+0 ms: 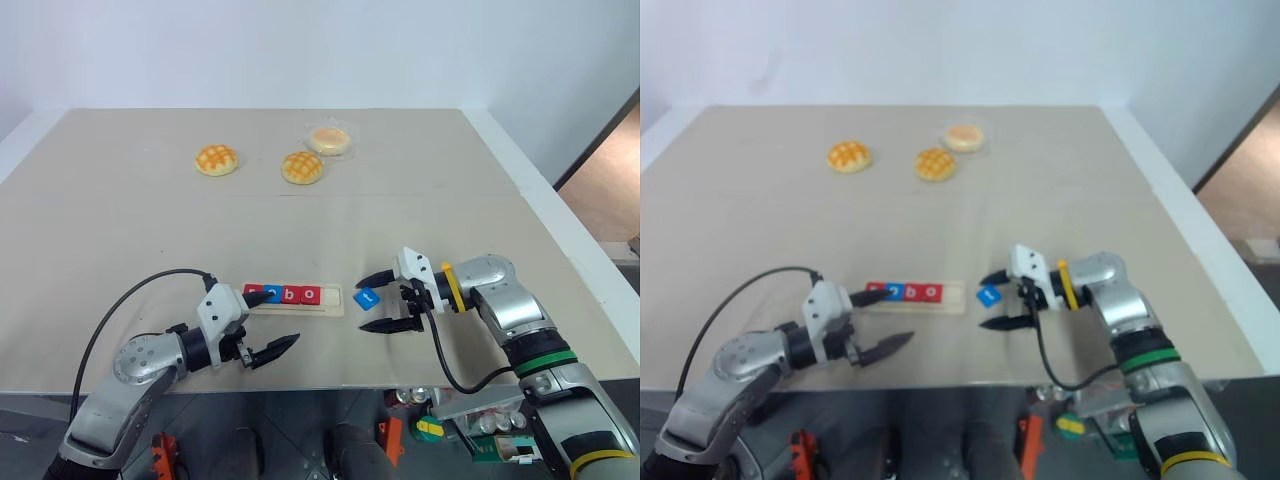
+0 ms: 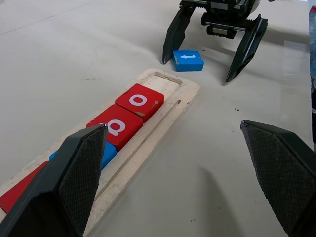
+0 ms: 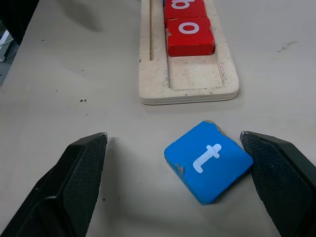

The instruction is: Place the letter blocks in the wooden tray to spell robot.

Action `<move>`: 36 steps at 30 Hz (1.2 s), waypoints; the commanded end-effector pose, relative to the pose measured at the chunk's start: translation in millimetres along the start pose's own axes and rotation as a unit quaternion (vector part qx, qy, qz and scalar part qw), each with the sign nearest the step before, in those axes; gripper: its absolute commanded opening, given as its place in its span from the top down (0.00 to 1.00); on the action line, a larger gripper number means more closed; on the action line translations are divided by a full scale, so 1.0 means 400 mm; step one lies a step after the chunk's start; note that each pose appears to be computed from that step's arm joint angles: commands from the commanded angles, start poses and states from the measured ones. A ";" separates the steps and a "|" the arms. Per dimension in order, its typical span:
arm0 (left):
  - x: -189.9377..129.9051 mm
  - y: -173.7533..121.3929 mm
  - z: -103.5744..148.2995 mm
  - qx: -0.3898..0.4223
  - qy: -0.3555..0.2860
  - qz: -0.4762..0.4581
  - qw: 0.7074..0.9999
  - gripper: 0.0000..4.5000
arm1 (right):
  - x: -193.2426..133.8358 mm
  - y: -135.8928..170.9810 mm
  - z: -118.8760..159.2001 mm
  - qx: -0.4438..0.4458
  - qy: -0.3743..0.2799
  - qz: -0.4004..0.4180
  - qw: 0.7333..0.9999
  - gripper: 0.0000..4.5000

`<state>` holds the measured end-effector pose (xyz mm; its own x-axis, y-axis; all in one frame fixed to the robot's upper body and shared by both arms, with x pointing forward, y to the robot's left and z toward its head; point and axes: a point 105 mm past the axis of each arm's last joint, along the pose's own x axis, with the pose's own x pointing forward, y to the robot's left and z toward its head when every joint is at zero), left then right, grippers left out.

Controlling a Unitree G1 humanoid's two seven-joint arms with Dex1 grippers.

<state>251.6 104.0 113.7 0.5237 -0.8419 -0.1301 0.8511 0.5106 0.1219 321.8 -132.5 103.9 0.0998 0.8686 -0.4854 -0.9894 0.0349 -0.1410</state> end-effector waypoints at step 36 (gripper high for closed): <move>-0.006 -0.007 0.019 0.019 -0.005 -0.016 1.000 0.00 | -0.011 0.093 -0.018 0.083 -0.017 -0.103 0.991 0.23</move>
<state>249.6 105.3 112.1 0.5064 -0.8491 -0.1504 0.8616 0.4914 0.1270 288.6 -137.9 94.5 0.2690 0.8643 -0.4250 -0.9627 0.2552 -0.0903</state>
